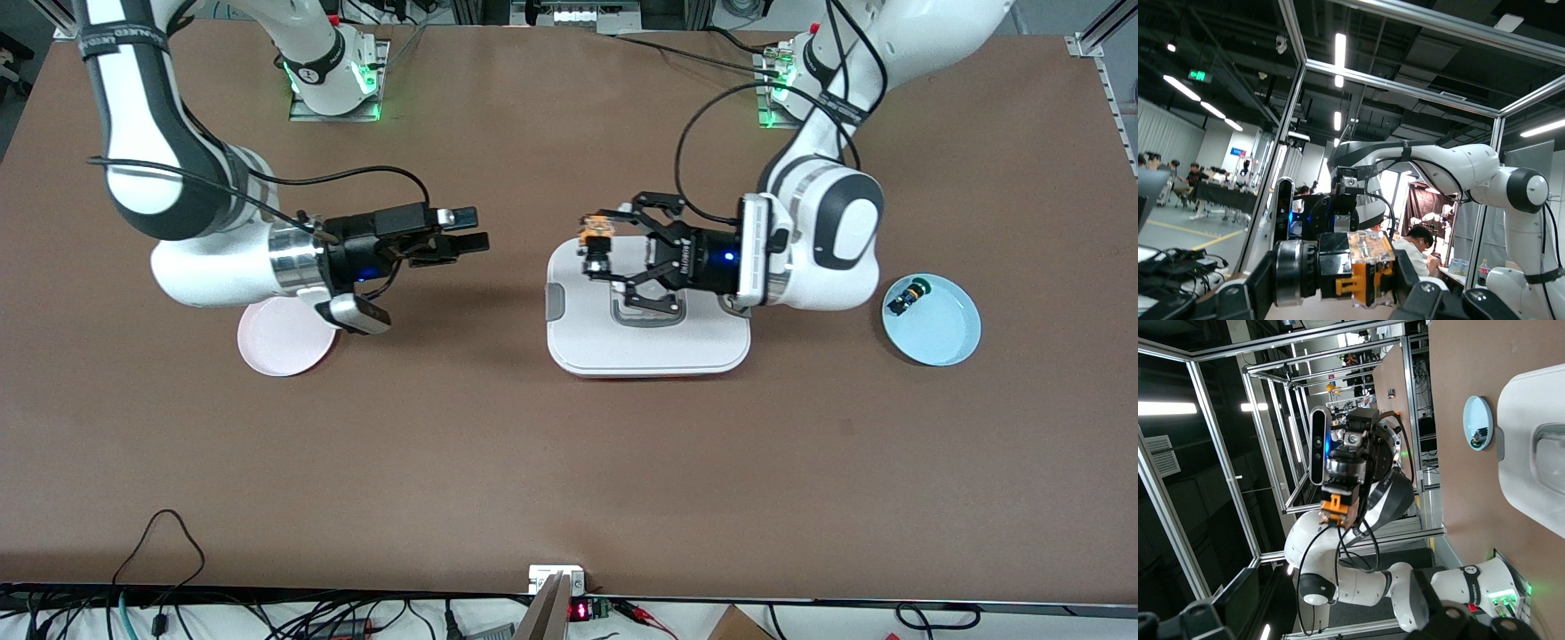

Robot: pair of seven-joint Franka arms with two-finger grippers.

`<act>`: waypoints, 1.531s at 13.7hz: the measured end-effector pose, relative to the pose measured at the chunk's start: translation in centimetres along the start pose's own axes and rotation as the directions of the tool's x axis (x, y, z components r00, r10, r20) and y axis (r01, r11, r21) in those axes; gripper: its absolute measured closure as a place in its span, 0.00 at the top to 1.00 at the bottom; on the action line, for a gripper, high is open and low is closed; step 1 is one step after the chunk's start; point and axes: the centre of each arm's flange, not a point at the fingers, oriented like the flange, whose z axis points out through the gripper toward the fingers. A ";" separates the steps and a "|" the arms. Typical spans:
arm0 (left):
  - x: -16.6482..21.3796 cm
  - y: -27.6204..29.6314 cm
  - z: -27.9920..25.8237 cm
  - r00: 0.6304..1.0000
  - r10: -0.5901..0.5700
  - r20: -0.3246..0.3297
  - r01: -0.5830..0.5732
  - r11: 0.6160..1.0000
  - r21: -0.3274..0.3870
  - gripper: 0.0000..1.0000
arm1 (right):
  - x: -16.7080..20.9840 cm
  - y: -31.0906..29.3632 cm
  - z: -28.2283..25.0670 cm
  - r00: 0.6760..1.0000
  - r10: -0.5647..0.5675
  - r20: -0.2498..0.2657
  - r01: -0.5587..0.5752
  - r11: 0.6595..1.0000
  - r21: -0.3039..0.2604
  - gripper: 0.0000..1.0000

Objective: Transfer orange switch to right arm and place
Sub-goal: 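Carry the switch toward the right gripper while the right gripper approaches, then close the right gripper on the switch and open the left gripper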

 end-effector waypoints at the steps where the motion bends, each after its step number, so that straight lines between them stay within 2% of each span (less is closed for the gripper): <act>1: 0.2 0.1 0.8 1.000 -0.022 0.009 0.022 1.000 0.012 0.73 | 0.0 0.2 0.5 1.000 0.004 0.002 -0.004 1.000 0.008 1.00; 5: -0.5 1.1 4.0 0.995 -0.083 0.058 0.078 0.994 0.078 0.73 | 0.1 0.4 0.7 1.000 0.010 -0.004 -0.010 1.000 0.009 1.00; 9: -0.6 1.7 5.8 0.991 -0.109 0.077 0.101 0.990 0.098 0.73 | 0.5 1.1 2.1 0.997 0.066 -0.033 -0.066 0.998 -0.004 1.00; 18: -0.5 2.1 7.2 0.987 -0.088 0.133 0.072 0.991 0.116 0.73 | 0.5 1.2 3.8 0.994 0.108 -0.024 -0.108 0.994 -0.008 1.00; 20: -0.5 2.1 7.2 0.987 -0.088 0.134 0.072 0.991 0.117 0.73 | 0.6 1.0 3.7 0.994 0.106 -0.024 -0.106 0.994 -0.007 0.96; 21: -0.5 2.1 7.2 0.987 -0.088 0.134 0.072 0.991 0.117 0.73 | 0.6 0.9 3.7 0.994 0.105 -0.024 -0.105 0.994 -0.006 0.88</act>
